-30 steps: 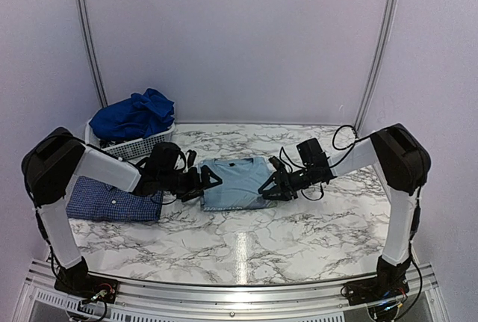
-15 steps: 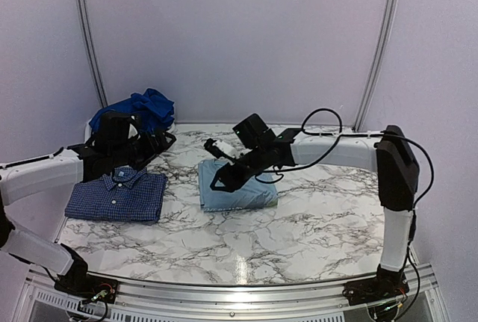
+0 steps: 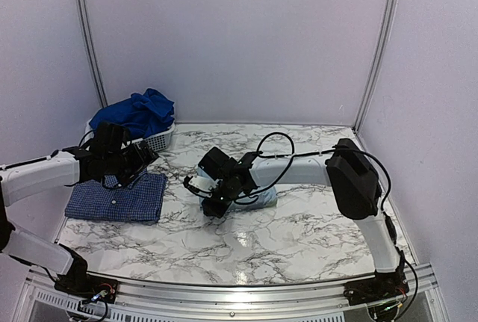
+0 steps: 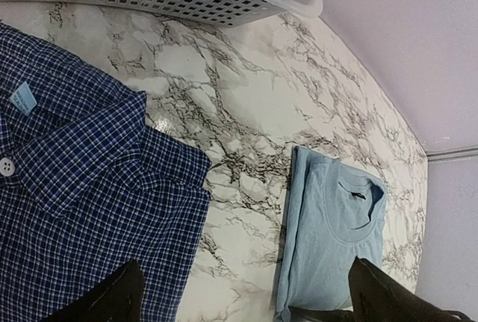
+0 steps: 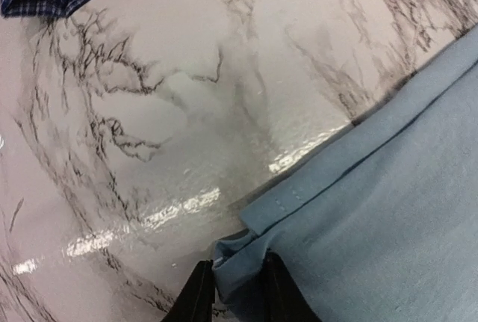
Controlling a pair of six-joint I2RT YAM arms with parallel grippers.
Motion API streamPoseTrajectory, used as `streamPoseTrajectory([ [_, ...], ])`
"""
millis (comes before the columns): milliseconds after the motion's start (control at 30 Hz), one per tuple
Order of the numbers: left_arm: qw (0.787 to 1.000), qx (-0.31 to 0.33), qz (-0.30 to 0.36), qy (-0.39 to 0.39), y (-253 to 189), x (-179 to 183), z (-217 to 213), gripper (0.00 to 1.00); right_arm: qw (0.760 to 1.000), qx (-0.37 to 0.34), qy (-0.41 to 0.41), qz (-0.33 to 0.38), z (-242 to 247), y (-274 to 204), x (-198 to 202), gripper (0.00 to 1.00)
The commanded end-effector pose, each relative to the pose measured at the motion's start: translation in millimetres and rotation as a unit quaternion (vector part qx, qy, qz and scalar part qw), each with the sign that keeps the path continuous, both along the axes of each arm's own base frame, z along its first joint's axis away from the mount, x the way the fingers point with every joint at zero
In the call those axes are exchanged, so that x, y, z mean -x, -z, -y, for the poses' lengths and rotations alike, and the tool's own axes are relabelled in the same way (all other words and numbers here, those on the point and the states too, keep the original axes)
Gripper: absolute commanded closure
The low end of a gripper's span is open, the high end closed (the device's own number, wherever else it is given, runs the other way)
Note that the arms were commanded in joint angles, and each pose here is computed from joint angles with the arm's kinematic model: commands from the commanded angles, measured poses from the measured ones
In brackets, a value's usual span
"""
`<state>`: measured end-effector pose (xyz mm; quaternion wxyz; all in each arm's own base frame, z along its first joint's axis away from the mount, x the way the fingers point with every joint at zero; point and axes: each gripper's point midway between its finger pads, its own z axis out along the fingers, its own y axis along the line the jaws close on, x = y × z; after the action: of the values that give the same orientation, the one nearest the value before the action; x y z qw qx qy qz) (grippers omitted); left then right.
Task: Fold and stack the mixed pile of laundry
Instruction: Pick up the square-folded T-shirt from the center of the board, then pass from the right arm to the left
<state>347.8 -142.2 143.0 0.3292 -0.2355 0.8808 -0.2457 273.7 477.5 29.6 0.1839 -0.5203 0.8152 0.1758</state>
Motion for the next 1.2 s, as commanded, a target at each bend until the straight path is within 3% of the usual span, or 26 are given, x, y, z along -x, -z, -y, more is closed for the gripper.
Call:
streamPoseTrajectory([
  [0,0.999,0.003,-0.036,-0.006,18,5,-1,0.01,0.998,0.058,0.011,0.017,12,21,-2,0.87],
  [100,0.998,0.025,-0.055,0.014,32,7,11,0.01,0.999,0.027,0.015,0.021,5,-4,-4,1.00],
  [267,0.994,0.065,-0.038,0.079,27,2,51,0.01,0.996,-0.078,0.037,0.027,-7,-75,-21,1.00],
  [400,0.989,0.102,-0.036,0.097,25,-2,82,0.01,0.988,-0.141,0.066,0.010,-5,-104,-35,1.00],
  [533,0.984,0.148,-0.038,0.086,30,-9,99,0.01,0.986,-0.153,0.065,-0.002,-4,-105,-33,1.00],
  [733,0.982,0.166,-0.033,0.089,28,-26,128,0.01,0.984,-0.165,0.061,-0.015,-6,-104,-26,1.00],
  [900,0.976,0.185,-0.087,0.069,66,-28,138,0.01,0.982,-0.177,0.061,-0.013,-12,-111,-24,1.00],
  [1167,0.970,0.199,-0.113,0.080,86,-33,158,0.01,0.981,-0.187,0.054,-0.013,-28,-115,-19,1.00],
])
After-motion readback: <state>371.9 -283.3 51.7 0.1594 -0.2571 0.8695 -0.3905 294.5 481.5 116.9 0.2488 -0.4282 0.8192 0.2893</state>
